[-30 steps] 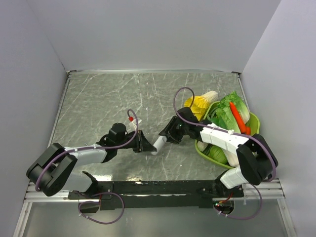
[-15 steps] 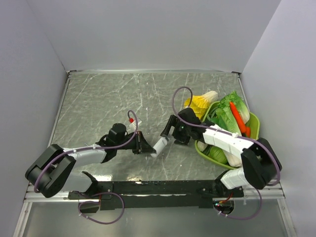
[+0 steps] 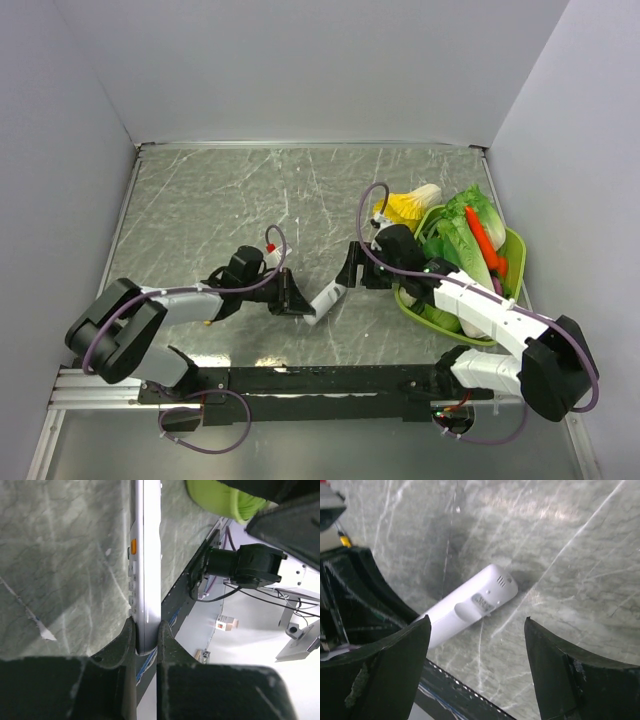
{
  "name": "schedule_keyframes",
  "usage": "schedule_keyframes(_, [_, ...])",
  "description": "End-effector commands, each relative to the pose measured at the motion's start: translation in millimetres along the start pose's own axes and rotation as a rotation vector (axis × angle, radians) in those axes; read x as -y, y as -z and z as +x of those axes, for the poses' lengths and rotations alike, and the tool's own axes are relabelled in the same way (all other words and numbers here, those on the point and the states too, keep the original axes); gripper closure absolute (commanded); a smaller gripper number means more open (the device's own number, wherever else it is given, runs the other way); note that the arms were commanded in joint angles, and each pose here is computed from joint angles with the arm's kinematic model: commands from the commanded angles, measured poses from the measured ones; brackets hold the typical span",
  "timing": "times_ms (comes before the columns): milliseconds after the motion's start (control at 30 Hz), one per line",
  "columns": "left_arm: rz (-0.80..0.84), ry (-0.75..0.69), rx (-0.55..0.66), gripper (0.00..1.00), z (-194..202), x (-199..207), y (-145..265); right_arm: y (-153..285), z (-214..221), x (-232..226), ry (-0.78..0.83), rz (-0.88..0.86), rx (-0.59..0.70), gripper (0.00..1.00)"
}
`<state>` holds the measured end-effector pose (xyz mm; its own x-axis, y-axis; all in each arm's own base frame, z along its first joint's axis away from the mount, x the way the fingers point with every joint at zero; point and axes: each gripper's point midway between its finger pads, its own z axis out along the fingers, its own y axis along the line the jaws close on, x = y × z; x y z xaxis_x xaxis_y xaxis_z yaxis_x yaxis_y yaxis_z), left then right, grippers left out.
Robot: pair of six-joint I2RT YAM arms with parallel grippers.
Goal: Unload the batteries from the remote control
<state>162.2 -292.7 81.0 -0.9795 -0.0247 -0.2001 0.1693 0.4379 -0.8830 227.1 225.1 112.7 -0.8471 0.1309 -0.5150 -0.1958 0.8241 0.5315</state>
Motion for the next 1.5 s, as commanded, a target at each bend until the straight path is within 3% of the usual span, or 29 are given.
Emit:
schedule_keyframes(0, [0.051,0.013,-0.038,0.88,-3,10,-4,-1,8,-3,0.029,-0.052,-0.018,0.18])
schedule_keyframes(200, [0.042,0.047,-0.049,0.78,-1,2,-7,-2,24,-9,0.039,-0.118,-0.045,0.19])
schedule_keyframes(233, [0.051,0.044,-0.051,0.72,0,3,-7,-3,25,-13,0.047,-0.138,-0.041,0.19])
schedule_keyframes(333, [0.063,0.041,-0.046,0.65,1,3,-6,-7,32,-15,0.053,-0.169,-0.056,0.21])
schedule_keyframes(533, [0.103,0.03,-0.026,0.6,4,8,-2,-16,39,-20,0.039,-0.208,-0.099,0.26])
schedule_keyframes(800, [0.189,0.004,0.009,0.65,5,21,5,-27,37,-20,0.01,-0.195,-0.106,0.31])
schedule_keyframes(1133, [0.226,-0.009,0.024,0.79,4,26,7,-27,40,-20,0.014,-0.203,-0.111,0.33])
schedule_keyframes(1233, [0.201,-0.003,0.024,0.68,3,21,4,-27,39,-17,0.017,-0.185,-0.1,0.33])
schedule_keyframes(1400, [0.164,0.001,0.045,0.59,3,11,2,-28,46,-7,-0.019,-0.137,-0.118,0.34])
schedule_keyframes(1467, [0.11,-0.026,0.11,0.51,-6,3,3,-24,43,-9,-0.007,-0.145,-0.101,0.33])
